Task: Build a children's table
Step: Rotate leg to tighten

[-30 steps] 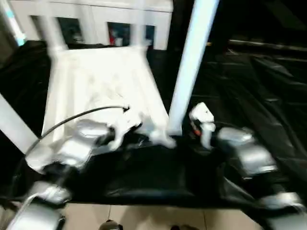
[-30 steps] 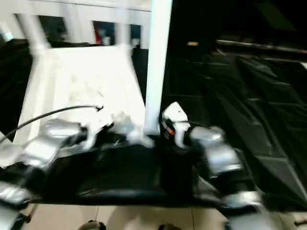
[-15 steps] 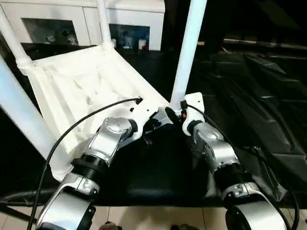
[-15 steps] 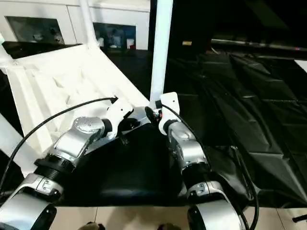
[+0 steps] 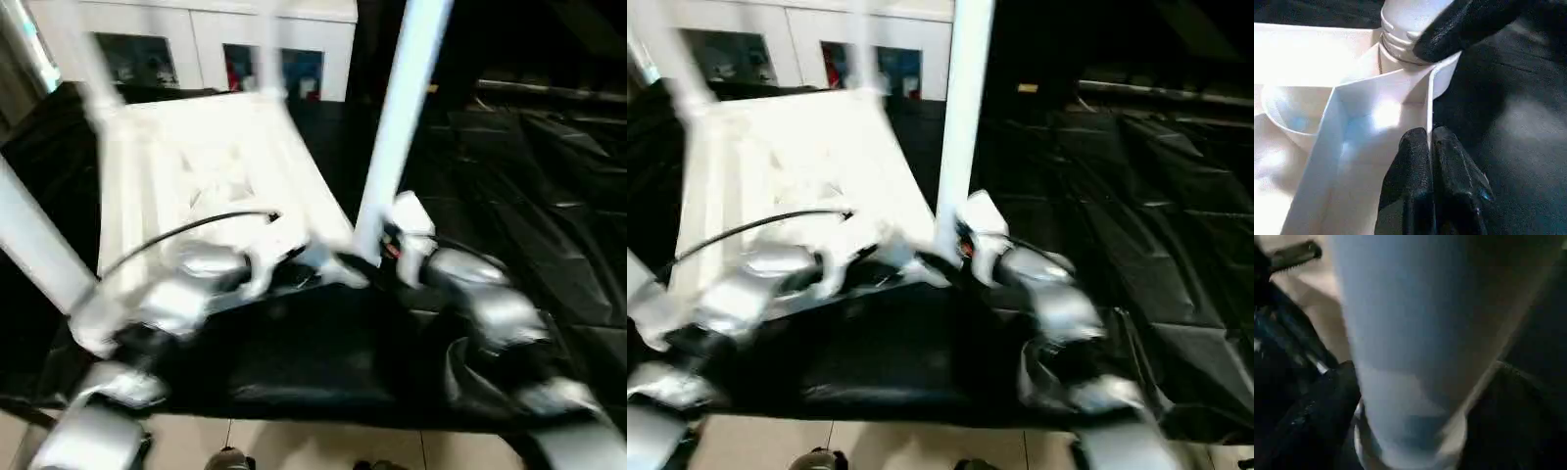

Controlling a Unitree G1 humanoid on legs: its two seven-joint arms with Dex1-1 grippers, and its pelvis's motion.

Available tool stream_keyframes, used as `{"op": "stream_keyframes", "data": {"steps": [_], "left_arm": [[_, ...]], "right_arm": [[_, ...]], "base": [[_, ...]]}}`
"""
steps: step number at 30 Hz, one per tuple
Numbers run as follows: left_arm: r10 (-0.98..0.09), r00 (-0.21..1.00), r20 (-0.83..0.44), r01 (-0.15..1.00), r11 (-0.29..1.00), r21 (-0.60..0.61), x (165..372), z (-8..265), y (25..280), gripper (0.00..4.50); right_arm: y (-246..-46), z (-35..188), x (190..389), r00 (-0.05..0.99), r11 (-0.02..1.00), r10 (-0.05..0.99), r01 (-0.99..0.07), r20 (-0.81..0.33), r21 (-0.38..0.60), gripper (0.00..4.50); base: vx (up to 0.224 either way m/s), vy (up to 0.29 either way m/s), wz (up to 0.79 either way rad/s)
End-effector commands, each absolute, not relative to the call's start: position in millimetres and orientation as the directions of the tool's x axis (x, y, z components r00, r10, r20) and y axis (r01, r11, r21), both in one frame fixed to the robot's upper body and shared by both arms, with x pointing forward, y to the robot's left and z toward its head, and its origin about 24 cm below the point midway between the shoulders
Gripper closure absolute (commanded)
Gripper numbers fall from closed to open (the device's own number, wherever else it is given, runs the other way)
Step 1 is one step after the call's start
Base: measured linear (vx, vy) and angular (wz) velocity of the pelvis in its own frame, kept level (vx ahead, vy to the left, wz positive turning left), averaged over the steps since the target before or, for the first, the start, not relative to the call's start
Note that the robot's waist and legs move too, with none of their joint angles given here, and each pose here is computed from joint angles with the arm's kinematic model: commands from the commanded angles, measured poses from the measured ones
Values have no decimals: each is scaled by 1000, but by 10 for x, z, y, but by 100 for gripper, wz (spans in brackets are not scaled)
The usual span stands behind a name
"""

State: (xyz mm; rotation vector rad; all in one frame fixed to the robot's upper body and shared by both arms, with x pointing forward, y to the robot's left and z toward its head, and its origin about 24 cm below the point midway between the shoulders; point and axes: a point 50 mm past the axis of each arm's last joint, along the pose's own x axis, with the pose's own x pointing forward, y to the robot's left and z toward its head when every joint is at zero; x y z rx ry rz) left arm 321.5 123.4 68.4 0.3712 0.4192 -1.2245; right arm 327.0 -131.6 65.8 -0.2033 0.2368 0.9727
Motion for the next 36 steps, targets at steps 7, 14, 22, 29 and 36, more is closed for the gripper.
{"op": "stream_keyframes", "data": {"steps": [7, 14, 22, 29, 36], "left_arm": [[-882, 125, -455, 991, 137, 6, 3084, 757, 1238, 450], [-885, 119, -451, 991, 133, 1, 3081, 755, 1238, 450], [-884, 117, -452, 991, 132, -1, 3081, 757, 1251, 450], [-881, 117, -458, 991, 137, -11, 3058, 736, 1275, 450], [-844, 299, -446, 947, 322, 25, 3216, 693, 1189, 450]], "right_arm": [[-1431, 716, 3096, 359, 379, 869, -926, -341, -10, 24], [-1407, 741, 3113, 352, 375, 876, -927, -329, 8, 93], [-1398, 722, 3082, 324, 355, 882, -935, -342, 29, 156], [-1389, 652, 3031, 309, 349, 883, -935, -353, 55, 187], [-1319, 457, 3158, 533, 592, 777, -800, -336, 100, 190]], "base": [[0, 0, 0], [0, 0, 0], [0, 0, 0], [0, 0, 0], [0, 0, 0]]}}
